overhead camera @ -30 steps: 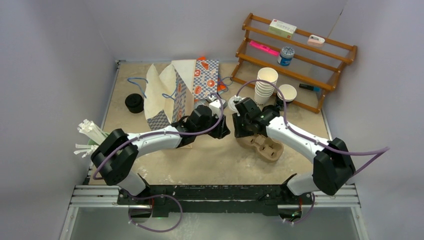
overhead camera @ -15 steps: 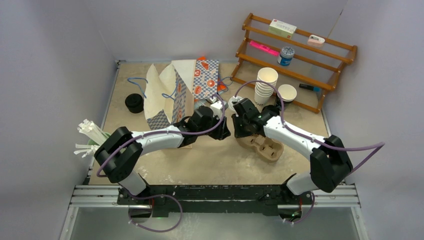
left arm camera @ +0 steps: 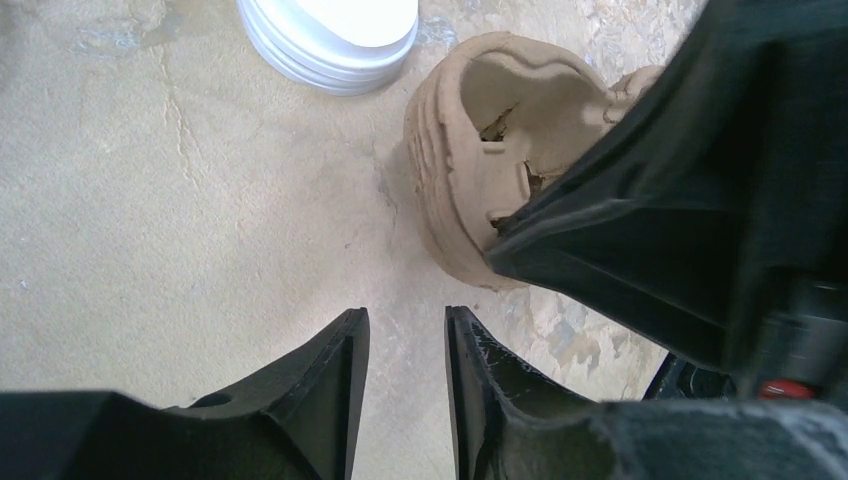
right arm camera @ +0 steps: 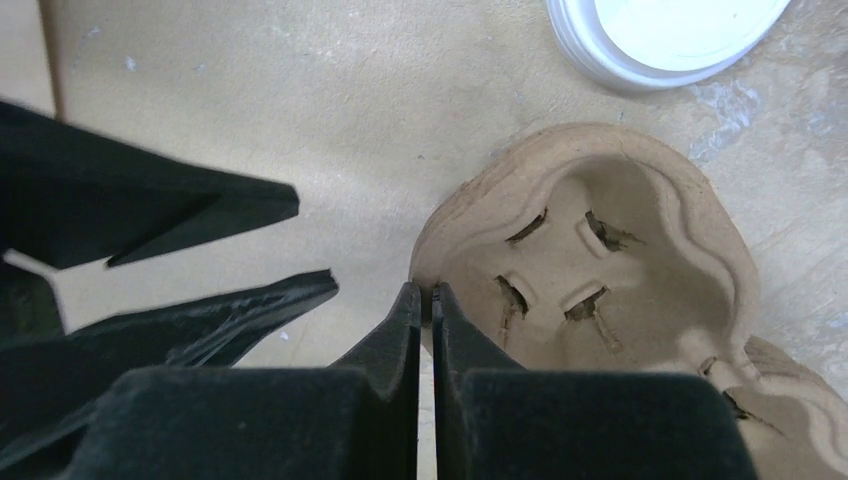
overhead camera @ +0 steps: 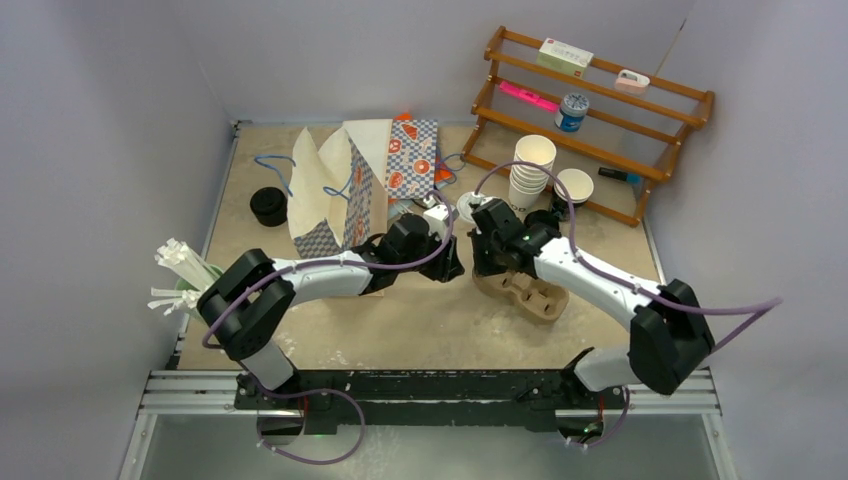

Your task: Pack the takeout coffee

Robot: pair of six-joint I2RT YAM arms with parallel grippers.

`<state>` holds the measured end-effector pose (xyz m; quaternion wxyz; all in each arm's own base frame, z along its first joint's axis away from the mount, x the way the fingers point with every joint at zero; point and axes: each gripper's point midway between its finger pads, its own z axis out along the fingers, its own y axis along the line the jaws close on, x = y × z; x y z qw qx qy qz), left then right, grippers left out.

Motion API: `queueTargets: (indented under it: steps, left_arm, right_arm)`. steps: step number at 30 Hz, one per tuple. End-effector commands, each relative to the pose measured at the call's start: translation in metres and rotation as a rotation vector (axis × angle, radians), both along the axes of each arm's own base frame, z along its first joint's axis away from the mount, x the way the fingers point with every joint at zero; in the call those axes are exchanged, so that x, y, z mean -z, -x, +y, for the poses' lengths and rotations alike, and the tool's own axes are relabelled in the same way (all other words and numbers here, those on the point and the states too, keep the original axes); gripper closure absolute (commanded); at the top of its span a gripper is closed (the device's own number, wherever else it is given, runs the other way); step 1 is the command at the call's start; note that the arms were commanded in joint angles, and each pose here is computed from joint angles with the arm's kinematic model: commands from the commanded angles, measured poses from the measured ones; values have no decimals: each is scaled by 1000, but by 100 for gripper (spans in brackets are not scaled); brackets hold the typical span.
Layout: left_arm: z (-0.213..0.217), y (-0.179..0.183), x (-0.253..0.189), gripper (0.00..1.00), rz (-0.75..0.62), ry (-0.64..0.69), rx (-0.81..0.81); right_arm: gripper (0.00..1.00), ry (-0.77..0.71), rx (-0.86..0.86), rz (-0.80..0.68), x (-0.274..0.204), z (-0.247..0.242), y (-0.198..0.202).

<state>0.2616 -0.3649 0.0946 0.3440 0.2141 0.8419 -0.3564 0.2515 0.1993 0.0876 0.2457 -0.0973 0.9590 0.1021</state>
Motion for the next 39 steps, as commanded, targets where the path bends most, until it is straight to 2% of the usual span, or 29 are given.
queueTargets:
  steps: [1,13,17,22,32,39]
  left_arm:
    - [-11,-5,-11,61,-14,73,11]
    - [-18,0,-18,57,-15,162,27]
    - [-22,-3,-15,52,-12,161,30]
    - [-33,-8,-7,47,11,161,39]
    - [-49,-18,7,48,36,138,52]
    - [-52,-18,4,48,5,113,47]
  right_arm:
    - [100,-74,10,-95,-31,1,-1]
    - [100,-138,81,-185,-58,-17,13]
    - [100,-169,103,-256,-83,-21,9]
    - [100,-164,104,-268,-94,-22,6]
    - [100,-163,101,-276,-102,-22,6]
    - [100,-138,106,-314,-132,-30,4]
